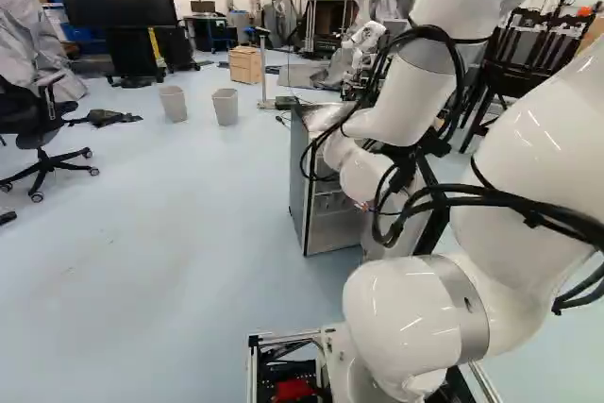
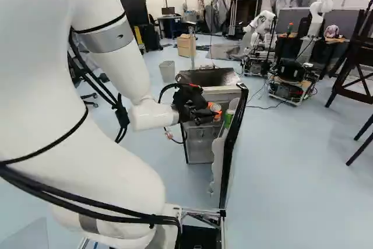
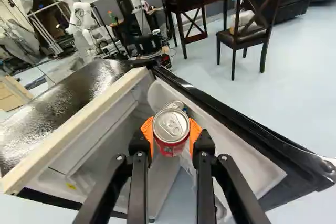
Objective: Grab a drink from the fridge
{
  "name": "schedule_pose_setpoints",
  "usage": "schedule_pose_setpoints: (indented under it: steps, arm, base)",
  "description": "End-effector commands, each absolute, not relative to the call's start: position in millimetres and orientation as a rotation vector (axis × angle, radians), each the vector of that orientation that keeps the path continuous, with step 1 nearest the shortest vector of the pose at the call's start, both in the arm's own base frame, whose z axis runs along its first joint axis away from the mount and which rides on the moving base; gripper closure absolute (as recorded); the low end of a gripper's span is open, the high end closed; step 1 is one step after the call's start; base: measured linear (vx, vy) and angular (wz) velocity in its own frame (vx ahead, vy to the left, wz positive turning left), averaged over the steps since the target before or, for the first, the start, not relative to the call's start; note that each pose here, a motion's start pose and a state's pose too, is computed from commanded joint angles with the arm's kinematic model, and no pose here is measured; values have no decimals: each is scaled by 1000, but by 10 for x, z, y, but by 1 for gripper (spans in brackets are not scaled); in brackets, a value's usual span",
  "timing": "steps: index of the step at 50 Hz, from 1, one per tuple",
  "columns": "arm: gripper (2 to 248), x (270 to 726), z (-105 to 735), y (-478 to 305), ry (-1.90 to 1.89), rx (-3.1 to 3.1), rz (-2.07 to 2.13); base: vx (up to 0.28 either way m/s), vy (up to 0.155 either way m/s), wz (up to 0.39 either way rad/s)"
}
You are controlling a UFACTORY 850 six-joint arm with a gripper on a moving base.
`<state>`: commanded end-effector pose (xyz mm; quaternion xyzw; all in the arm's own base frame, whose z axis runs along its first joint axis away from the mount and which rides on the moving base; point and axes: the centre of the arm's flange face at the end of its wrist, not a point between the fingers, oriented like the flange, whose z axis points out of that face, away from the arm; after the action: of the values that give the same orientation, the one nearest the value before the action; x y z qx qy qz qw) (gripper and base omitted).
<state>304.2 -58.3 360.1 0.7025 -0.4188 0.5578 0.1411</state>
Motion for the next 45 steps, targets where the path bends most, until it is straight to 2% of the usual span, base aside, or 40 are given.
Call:
schedule_pose_setpoints:
  steps: [45]
  arm:
    - [160,3238,3664,-246,-1093,2133,1691]
  base:
    - [0,0,0]
